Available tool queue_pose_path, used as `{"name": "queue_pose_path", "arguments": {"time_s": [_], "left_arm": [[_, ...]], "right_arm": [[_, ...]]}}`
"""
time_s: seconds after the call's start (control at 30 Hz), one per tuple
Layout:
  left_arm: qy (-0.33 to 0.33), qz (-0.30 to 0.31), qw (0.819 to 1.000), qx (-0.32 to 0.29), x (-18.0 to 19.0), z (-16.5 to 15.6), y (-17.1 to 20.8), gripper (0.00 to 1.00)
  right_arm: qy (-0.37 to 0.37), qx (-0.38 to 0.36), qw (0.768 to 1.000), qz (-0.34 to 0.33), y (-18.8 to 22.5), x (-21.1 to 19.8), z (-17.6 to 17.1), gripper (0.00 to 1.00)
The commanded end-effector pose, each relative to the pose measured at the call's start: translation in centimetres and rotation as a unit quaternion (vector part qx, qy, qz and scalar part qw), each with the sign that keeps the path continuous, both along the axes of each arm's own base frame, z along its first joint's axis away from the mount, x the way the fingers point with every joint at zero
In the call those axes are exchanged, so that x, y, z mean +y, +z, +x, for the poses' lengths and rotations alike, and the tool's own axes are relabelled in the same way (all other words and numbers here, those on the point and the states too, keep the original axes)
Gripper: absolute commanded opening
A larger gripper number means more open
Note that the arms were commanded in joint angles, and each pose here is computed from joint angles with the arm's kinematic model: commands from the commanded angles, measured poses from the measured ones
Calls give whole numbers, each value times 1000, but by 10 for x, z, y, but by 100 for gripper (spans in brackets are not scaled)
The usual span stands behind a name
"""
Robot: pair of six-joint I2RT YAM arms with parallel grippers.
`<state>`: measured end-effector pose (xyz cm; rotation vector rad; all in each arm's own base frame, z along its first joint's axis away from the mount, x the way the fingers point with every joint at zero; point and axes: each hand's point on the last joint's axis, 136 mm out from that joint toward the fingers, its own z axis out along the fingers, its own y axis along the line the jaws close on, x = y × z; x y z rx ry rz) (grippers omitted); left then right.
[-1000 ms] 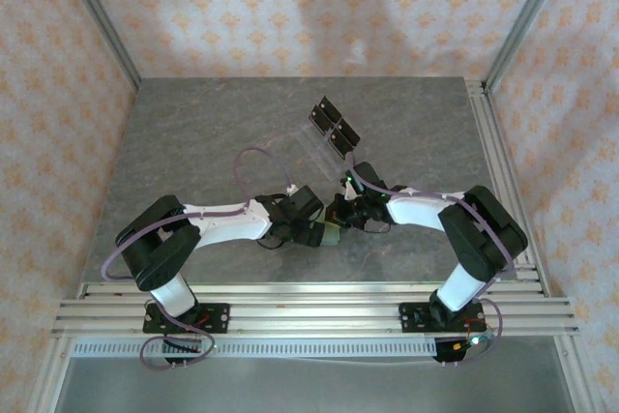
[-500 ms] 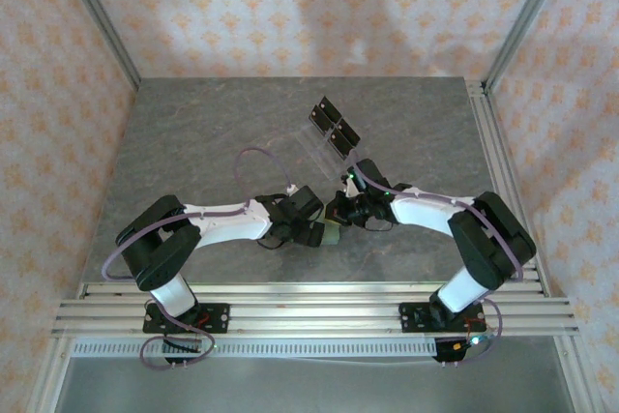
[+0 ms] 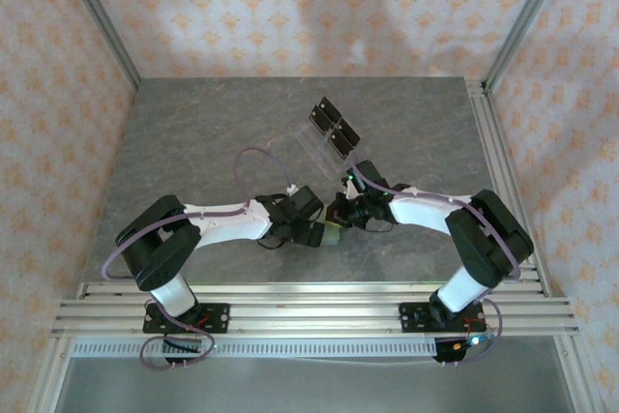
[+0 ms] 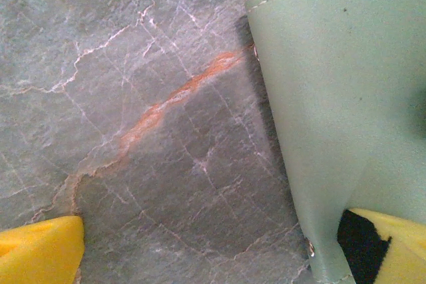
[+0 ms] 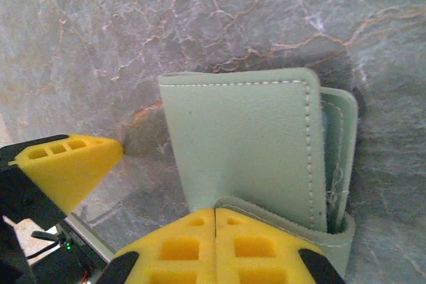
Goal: Put the credit cards into the card holder
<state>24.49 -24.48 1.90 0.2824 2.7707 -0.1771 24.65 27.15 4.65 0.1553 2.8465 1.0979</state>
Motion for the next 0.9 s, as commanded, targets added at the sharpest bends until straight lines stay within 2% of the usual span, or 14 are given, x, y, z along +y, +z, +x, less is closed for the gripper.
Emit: {"name": "queue_pose_path", "arguments": {"time_s": [0.0, 0.87], "left_arm": [[-17, 1, 999, 41, -7, -19, -21, 100], [-18, -1, 999, 42, -7, -20, -22, 100]], "right_arm": [[-4, 1, 1000, -17, -12, -7, -1, 0], [-35, 42, 995, -84, -63, -41, -12, 0]]}}
